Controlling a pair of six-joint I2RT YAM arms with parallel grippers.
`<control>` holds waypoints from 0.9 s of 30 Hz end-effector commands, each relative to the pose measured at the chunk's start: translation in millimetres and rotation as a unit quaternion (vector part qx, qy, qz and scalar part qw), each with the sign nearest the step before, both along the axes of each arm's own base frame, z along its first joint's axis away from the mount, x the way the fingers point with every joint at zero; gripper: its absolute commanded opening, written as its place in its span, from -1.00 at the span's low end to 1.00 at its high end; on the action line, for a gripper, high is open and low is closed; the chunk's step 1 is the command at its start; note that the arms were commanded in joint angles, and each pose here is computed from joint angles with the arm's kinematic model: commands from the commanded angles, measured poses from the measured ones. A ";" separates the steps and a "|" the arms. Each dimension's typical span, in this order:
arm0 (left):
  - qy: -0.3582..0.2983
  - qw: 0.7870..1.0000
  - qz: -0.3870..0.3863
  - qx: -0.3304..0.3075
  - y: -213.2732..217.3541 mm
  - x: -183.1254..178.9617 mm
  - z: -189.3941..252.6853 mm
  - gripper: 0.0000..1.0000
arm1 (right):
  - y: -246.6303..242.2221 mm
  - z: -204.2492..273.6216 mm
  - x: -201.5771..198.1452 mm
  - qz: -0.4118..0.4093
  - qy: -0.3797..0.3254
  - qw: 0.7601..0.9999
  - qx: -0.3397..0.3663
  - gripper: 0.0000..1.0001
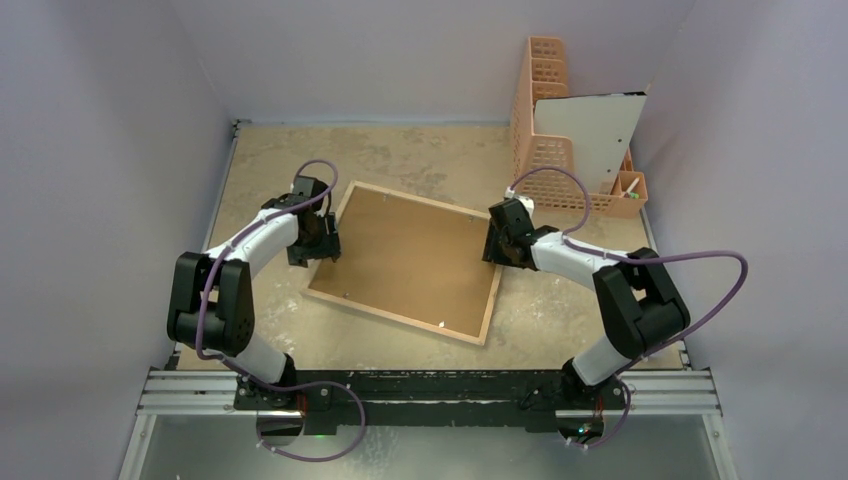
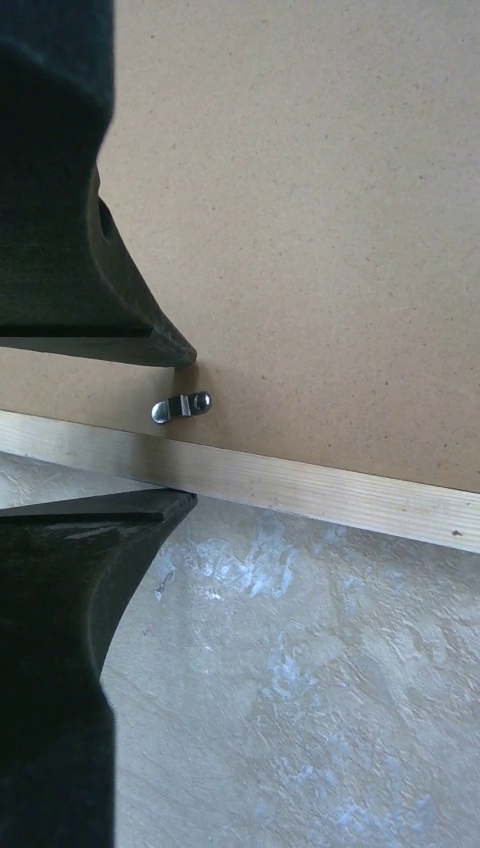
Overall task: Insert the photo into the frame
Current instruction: Install the photo frame at the center of the board.
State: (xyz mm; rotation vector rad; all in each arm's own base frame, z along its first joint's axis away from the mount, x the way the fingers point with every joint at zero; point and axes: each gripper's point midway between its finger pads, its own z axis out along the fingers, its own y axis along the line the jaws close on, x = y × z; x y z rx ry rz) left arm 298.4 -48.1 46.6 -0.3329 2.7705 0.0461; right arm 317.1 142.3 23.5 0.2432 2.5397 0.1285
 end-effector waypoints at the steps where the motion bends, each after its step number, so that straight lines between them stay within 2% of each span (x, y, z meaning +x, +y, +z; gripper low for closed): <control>1: -0.022 1.000 0.004 -0.010 -3.4 6.3 7.8 0.31 | -12.9 -13.6 -4.6 -0.003 0.022 0.999 -0.038 -0.05; 8: -0.020 1.000 0.005 -0.006 -2.0 5.4 7.2 0.31 | -6.7 -3.7 -8.9 0.031 0.015 0.999 -0.016 -0.23; 13: -0.019 1.000 0.004 -0.007 -2.5 5.5 6.4 0.31 | -14.5 -7.7 -7.8 0.020 0.018 0.999 -0.023 -0.38; 22: -0.017 1.000 0.003 -0.004 -1.1 3.7 6.0 0.31 | -19.5 -12.7 -3.3 0.004 0.019 0.999 -0.030 -0.81; 27: -0.019 1.000 0.004 -0.002 -0.4 3.8 6.9 0.31 | -21.7 -7.7 -1.7 0.005 0.013 0.999 -0.035 -0.80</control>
